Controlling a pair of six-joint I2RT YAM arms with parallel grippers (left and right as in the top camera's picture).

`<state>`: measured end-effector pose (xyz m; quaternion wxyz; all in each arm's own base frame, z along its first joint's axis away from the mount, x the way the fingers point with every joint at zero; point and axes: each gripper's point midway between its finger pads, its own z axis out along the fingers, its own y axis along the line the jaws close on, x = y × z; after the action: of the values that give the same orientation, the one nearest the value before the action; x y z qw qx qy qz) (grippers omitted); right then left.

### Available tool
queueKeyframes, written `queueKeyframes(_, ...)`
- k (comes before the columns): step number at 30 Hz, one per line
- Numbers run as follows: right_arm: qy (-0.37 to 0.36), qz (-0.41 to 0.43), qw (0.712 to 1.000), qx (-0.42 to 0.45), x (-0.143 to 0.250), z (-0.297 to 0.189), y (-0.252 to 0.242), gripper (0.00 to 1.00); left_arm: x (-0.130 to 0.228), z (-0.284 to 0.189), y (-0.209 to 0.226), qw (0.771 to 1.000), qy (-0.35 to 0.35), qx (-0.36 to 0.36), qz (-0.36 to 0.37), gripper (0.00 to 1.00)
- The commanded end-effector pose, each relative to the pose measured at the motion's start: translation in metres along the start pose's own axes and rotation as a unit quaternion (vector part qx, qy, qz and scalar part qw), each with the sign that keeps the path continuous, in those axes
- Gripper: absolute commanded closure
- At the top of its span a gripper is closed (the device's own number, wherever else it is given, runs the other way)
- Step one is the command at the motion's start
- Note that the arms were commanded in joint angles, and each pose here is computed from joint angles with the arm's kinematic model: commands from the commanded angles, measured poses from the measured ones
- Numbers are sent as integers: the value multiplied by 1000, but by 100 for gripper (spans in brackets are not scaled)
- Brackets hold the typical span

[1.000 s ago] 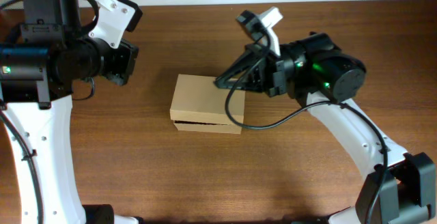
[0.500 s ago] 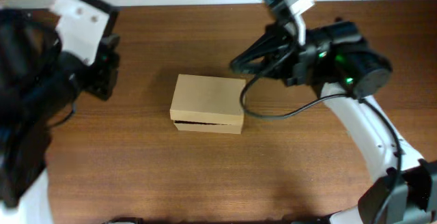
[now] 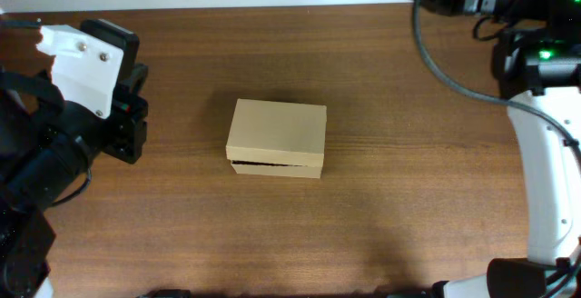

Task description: Pack container

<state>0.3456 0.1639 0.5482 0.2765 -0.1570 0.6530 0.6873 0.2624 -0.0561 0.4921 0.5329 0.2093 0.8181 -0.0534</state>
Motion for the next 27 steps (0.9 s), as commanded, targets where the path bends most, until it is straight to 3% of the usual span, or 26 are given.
queueKeyframes(1, -72, -44, 996, 37, -27, -21, -15, 96, 0, -6, 1, 1000, -3, -8, -11, 98)
queueKeyframes(5, -164, 17, 972, 165, -45, -60, -93, 96, 3, -9, 8, 999, 1, -30, -22, 98)
queueKeyframes(8, -201, 66, 927, 309, -30, -97, -158, 96, 8, -13, 17, 998, 12, -62, -24, 98)
queueKeyframes(10, -189, 82, 894, 399, -8, -116, -189, 96, 15, -16, 25, 996, 27, -87, -25, 98)
queueKeyframes(18, 12, 16, 805, 593, 78, -138, -233, 96, 60, -30, 50, 975, 130, -176, -32, 98)
queueKeyframes(22, 136, -62, 798, 584, 108, -114, -232, 96, 68, -36, 47, 973, 143, -177, -32, 98)
queueKeyframes(27, 223, -117, 776, 578, 138, -76, -227, 96, 74, -49, 45, 971, 144, -188, -31, 98)
